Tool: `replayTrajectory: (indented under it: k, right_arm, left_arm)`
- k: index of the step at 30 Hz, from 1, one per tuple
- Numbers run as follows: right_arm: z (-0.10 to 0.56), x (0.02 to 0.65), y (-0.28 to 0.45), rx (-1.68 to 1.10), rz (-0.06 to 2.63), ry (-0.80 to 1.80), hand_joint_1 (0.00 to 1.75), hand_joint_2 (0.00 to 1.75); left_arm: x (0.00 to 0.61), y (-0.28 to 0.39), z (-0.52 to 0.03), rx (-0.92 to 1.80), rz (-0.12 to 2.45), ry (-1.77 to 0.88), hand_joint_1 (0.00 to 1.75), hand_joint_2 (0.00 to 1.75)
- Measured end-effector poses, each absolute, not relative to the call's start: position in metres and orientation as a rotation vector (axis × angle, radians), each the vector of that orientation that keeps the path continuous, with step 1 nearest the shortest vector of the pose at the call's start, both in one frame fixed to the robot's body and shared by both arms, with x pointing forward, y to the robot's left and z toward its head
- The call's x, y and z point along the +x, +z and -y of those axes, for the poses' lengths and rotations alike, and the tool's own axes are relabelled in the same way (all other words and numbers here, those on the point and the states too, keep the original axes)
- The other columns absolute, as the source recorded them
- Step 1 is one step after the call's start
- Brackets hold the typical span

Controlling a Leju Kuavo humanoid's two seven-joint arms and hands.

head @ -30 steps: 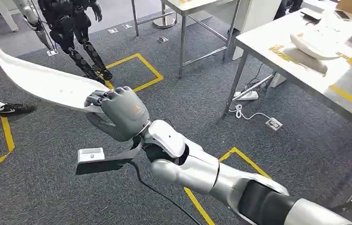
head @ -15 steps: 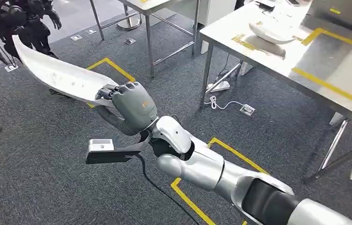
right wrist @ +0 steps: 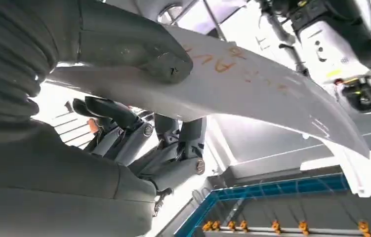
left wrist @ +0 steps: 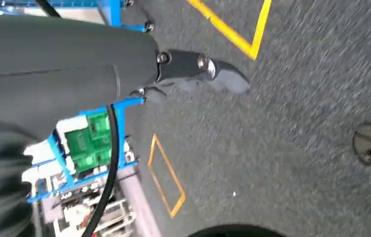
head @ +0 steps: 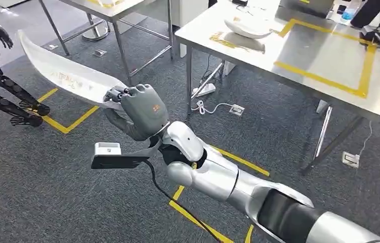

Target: Take the parts from the cabinet and place them on the table.

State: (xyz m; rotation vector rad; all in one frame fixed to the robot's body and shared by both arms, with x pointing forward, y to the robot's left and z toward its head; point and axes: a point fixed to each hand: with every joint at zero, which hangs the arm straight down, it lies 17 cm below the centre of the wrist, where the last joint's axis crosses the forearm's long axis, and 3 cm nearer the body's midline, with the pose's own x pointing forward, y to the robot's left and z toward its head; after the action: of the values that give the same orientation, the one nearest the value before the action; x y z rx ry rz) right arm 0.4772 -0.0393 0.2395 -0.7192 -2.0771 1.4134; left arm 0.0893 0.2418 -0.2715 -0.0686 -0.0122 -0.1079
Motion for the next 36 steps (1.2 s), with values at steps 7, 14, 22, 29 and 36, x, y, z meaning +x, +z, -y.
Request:
replayTrajectory:
  k: [7, 14, 22, 29, 36]
  right_arm:
    - [0.042, 0.479, 0.24, -0.728, 2.071, 1.4, 1.75, 1.75]
    - [0.041, 0.48, 0.248, -0.737, 2.078, 1.38, 1.75, 1.75]
    - [0.035, 0.474, 0.251, -0.74, 2.071, 1.355, 1.75, 1.75]
    - [0.031, 0.468, 0.253, -0.732, 2.07, 1.366, 1.75, 1.75]
    - [0.031, 0.465, 0.25, -0.718, 2.072, 1.373, 1.75, 1.75]
  left_arm:
    - [0.086, -0.273, -0.251, -0.055, 0.012, -0.106, 0.0, 1.75]
    - [0.087, -0.273, -0.253, -0.053, 0.022, -0.105, 0.0, 1.75]
    - [0.075, -0.275, -0.258, -0.048, 0.002, -0.104, 0.0, 1.75]
    - [0.072, -0.276, -0.259, -0.047, 0.009, -0.104, 0.0, 1.75]
    - [0.07, -0.276, -0.26, -0.045, 0.012, -0.104, 0.0, 1.75]
